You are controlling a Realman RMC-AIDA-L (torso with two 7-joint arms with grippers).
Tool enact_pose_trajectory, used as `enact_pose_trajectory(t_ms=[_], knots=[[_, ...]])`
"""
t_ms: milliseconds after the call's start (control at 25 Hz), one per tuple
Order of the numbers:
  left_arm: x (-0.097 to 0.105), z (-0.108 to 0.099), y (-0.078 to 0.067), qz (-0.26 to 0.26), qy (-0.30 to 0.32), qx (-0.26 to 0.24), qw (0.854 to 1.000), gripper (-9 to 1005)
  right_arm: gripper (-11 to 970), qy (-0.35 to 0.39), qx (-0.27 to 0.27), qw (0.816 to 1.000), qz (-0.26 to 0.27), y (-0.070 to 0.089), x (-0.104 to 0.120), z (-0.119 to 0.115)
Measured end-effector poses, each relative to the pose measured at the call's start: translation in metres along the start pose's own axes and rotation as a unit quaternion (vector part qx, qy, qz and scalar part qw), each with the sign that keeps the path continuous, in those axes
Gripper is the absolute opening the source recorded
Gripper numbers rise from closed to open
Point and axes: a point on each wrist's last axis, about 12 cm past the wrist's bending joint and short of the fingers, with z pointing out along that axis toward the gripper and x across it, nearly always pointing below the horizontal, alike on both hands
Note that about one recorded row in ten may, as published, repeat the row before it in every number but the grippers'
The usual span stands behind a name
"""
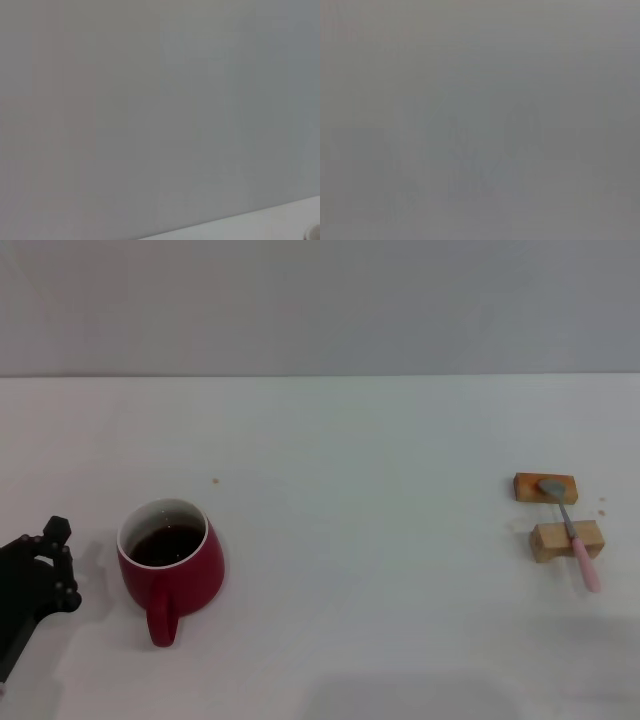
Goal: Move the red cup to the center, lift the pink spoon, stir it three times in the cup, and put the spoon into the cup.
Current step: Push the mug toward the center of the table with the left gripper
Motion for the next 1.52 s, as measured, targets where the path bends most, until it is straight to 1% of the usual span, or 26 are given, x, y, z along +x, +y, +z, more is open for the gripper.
enact_pose_trajectory(t_ms=[160, 640, 1120, 1360, 1520], knots=[[0.0, 0.005, -0.005, 0.005, 0.002, 0.022, 1.0, -2, 817, 0.0, -0.003, 1.0, 0.001, 0.001, 0.0, 0.0], [-0.001, 0.016, -0.013, 0.009, 0.007, 0.051, 0.999, -2, 817, -0.003, -0.002, 1.0, 0.0, 0.0, -0.001, -0.003], [0.0, 0.019, -0.02, 0.009, 0.016, 0.07, 0.997, -2, 817, -0.004, -0.002, 1.0, 0.001, 0.0, -0.001, -0.002], [0.0, 0.019, -0.026, 0.011, 0.017, 0.094, 0.995, -2, 818, -0.005, -0.003, 1.0, 0.001, 0.001, -0.001, -0.002], [0.0, 0.021, -0.027, 0.012, 0.016, 0.097, 0.995, -2, 818, -0.005, -0.003, 1.0, 0.001, 0.001, -0.001, -0.002]])
